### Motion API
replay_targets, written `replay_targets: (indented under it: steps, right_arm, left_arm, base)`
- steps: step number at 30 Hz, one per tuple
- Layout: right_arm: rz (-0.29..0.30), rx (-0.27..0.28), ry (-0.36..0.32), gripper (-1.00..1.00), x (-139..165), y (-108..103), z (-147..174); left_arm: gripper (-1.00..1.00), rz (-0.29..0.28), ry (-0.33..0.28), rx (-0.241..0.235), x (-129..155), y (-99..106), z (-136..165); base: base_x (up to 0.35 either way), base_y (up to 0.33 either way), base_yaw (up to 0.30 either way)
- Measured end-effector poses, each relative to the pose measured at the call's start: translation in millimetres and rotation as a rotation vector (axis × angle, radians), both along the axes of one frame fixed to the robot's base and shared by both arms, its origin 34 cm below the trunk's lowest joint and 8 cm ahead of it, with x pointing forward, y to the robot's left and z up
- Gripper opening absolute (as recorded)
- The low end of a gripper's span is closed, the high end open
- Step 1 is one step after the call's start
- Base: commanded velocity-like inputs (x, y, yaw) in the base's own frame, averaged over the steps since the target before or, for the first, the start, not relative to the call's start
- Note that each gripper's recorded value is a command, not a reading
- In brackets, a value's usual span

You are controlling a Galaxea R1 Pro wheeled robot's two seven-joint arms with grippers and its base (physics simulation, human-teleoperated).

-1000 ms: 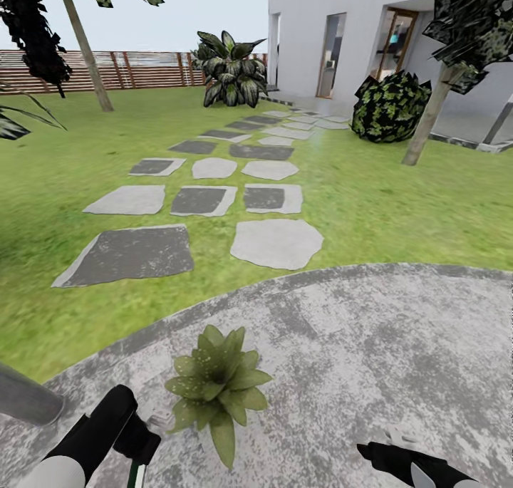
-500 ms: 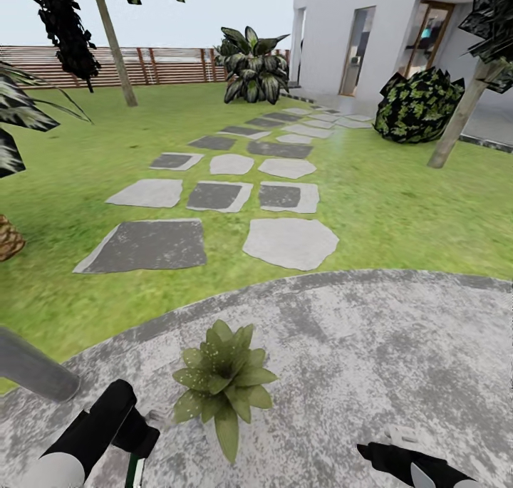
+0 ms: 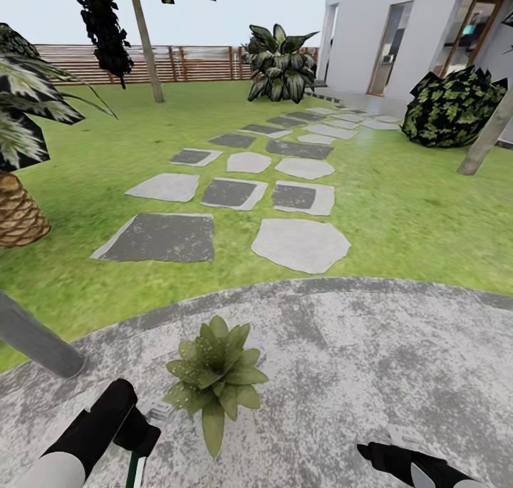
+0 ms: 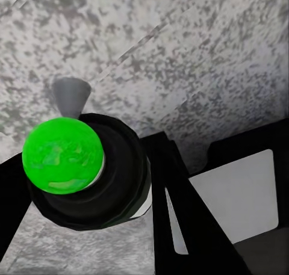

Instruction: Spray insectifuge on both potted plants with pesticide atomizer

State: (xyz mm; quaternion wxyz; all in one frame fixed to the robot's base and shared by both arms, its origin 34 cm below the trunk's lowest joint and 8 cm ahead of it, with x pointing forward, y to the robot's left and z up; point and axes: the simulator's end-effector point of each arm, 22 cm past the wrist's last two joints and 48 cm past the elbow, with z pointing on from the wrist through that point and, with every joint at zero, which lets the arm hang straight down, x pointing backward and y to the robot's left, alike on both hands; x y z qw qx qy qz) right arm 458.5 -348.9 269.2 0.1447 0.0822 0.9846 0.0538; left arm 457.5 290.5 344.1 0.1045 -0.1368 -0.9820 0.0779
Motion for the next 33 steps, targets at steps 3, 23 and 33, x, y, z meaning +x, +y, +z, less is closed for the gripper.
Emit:
replay_targets:
  steps: [3, 23, 33]
  right_arm:
    - [0.0, 0.0, 0.001, 1.0, -0.5, 0.0, -0.5]
    - [0.001, -0.001, 0.009, 1.0, -3.2, -0.3, -2.9]
    - [0.001, -0.002, 0.021, 1.0, -7.6, -0.3, -6.9]
  left_arm:
    - [-1.0, 0.0, 0.002, -0.001, -0.5, -0.8, -0.5]
    - [-1.0, 0.001, 0.01, -0.006, -3.1, -1.9, -3.1]
    - [-1.0, 0.002, 0.022, -0.006, -6.5, -2.6, -7.0]
  base:
    - [0.004, -0.009, 0.263]
    - [0.06, -0.243, 0.169]
    - [0.062, -0.122, 0.183]
